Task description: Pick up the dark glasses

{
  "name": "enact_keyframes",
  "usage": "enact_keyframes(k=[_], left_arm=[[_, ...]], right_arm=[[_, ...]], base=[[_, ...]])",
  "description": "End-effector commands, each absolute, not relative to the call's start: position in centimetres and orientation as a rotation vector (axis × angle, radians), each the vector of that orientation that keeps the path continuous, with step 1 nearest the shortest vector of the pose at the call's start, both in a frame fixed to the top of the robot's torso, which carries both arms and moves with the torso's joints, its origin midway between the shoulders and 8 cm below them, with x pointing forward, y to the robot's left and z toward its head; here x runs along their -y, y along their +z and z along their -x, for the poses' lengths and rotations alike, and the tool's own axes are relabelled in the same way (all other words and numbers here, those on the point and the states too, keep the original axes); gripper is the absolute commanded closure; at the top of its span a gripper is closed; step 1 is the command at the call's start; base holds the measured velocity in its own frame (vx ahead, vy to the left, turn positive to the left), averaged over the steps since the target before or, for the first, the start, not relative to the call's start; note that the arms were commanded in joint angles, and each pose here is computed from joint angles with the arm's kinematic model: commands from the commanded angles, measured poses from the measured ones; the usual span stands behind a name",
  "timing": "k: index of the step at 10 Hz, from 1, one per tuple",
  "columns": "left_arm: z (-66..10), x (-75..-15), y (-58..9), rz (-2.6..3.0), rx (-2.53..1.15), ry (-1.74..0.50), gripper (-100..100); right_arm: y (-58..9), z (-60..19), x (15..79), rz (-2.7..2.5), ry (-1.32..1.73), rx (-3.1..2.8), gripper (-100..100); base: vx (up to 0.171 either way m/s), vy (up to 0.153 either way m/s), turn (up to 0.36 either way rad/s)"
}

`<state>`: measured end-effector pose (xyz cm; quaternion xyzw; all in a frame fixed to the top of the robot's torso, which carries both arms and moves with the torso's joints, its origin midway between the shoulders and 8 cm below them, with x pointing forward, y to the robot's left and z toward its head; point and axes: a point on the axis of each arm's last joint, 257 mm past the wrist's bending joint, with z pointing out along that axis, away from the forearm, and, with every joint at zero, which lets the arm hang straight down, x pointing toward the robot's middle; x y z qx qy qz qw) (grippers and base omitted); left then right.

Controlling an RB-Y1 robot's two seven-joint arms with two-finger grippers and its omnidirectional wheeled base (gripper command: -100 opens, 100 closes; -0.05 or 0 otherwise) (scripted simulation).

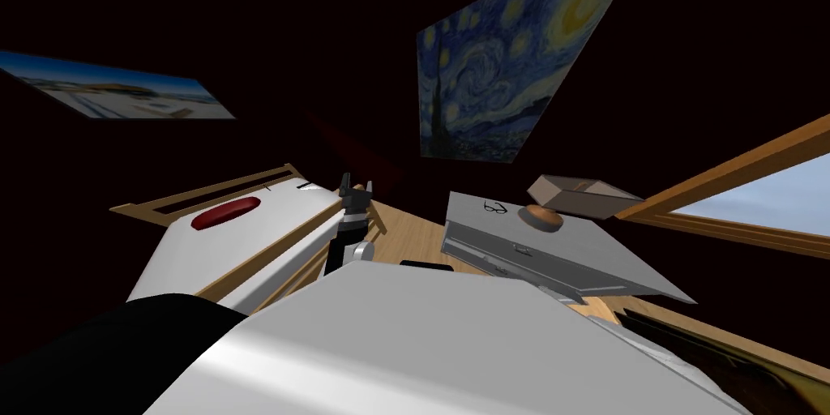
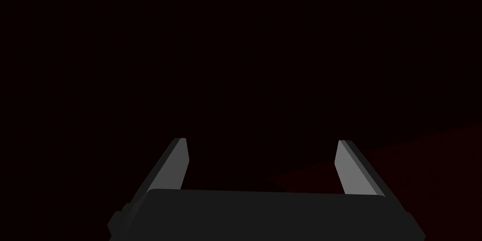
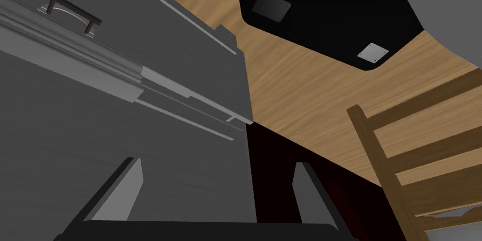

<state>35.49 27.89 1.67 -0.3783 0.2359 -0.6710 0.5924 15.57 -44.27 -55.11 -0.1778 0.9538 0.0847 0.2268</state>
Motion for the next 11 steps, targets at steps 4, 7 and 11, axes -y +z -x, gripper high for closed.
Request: enact_keyframes(k=[4,7,11], left_arm=[[-35.5,-27.9,1.7,0.880,-0.549,-1.560,0],[-35.5,-27.9,1.7,0.880,-0.549,-1.560,0],[-35.5,-27.9,1.7,0.880,-0.549,-1.560,0]], right_arm=[[-53.7,-12.7,54.3,0.720,0.016,-2.739,-100],[-52.6,-11.6,58.3,0.801,-0.077,-2.779,-100],[-50.0,-10.4,64.6,0.950,-0.227,-2.827,-100]], base=[[0.053,0.077,0.119],[0.049,0.056,0.099],[0.051,0.037,0.091]])
